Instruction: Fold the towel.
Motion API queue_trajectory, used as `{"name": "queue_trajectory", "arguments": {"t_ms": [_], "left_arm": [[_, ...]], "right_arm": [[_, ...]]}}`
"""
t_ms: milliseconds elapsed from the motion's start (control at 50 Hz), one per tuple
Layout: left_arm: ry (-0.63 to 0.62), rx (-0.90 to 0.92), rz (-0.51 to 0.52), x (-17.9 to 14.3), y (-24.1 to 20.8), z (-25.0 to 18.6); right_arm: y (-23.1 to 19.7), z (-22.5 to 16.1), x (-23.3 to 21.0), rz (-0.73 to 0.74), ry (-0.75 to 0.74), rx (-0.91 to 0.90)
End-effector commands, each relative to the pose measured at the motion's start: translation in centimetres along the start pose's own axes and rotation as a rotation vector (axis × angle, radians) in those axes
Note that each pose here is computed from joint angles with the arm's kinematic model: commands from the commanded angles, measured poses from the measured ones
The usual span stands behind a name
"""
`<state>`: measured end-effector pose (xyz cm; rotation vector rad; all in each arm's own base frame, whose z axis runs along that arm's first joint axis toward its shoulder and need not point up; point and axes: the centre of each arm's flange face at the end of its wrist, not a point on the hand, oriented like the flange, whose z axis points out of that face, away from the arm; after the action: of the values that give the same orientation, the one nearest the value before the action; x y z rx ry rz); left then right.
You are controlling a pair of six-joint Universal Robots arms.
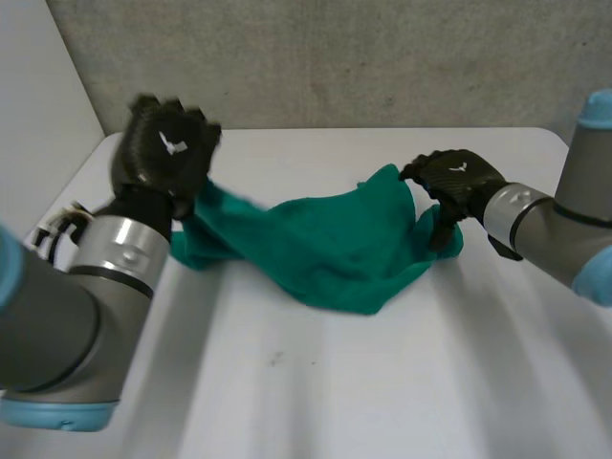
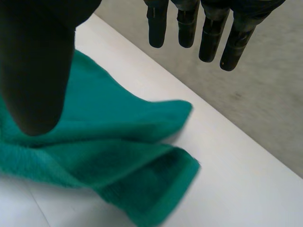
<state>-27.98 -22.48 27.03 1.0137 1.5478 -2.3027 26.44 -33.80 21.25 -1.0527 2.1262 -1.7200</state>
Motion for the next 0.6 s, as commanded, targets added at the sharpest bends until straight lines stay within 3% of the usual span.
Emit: {"name": "queue_trajectory", "arguments": {"t_ms": [20,200,600], "left_arm": [[-0.103,0.132,-0.156,-4.1,-4.2,-1.0],[-0.127,0.159,-0.186,-5.0,-5.0,-1.5],[-0.135,0.113,-0.205,-5.2,-3.5,-1.5]], "right_arm": [[-0.5,2.1,-0.2,0.022,-0.147,0.010],[2.2,3.9,-1.0,0.054,-0.200,-0.085],[6.2,5.7,-0.7,-0.048,-0.086,-0.163]]}}
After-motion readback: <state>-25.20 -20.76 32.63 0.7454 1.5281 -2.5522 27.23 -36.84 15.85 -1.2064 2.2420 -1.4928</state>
